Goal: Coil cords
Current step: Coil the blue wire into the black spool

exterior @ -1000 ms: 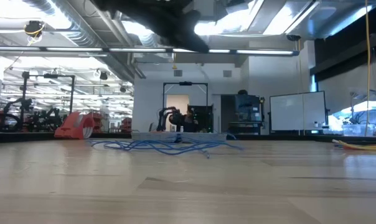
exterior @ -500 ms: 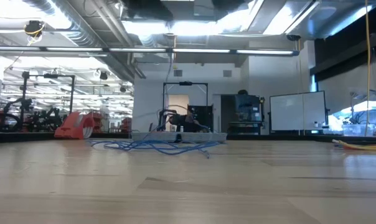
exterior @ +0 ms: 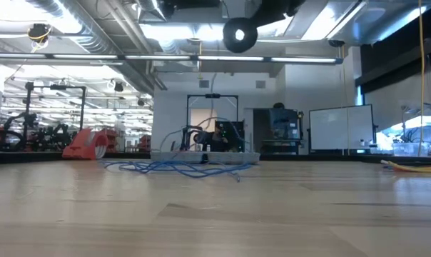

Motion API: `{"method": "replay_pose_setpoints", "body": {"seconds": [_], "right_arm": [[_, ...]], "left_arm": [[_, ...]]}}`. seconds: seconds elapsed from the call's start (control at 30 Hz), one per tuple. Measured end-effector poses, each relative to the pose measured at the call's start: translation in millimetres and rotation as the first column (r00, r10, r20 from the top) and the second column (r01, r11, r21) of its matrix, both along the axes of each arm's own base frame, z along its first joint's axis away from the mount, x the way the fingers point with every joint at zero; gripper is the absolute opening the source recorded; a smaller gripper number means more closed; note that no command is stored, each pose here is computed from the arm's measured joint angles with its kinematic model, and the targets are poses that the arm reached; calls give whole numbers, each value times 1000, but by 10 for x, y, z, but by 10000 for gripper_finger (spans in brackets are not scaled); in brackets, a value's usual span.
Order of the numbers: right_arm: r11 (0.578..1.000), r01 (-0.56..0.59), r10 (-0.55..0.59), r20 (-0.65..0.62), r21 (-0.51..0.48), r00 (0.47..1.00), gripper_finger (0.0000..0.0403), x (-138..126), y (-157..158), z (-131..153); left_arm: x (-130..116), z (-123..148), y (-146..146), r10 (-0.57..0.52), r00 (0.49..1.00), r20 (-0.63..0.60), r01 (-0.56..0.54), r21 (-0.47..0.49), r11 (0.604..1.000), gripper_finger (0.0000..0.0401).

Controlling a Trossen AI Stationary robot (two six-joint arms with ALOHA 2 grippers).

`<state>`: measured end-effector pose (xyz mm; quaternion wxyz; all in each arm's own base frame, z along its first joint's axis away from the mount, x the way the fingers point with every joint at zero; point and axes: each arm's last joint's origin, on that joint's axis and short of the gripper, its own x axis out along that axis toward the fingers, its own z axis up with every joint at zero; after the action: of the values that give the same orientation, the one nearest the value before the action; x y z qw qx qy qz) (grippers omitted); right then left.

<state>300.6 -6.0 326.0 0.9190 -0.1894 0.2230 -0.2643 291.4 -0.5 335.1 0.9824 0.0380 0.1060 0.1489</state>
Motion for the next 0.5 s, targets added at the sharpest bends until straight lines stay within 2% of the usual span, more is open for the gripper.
{"method": "replay_pose_setpoints", "body": {"seconds": [0.5], "right_arm": [[998, -66, 65, 179, -4, 982, 5, 129, 6, 117]], "left_arm": [[587, -484, -29, -6, 999, 43, 4, 36, 999, 7]]}}
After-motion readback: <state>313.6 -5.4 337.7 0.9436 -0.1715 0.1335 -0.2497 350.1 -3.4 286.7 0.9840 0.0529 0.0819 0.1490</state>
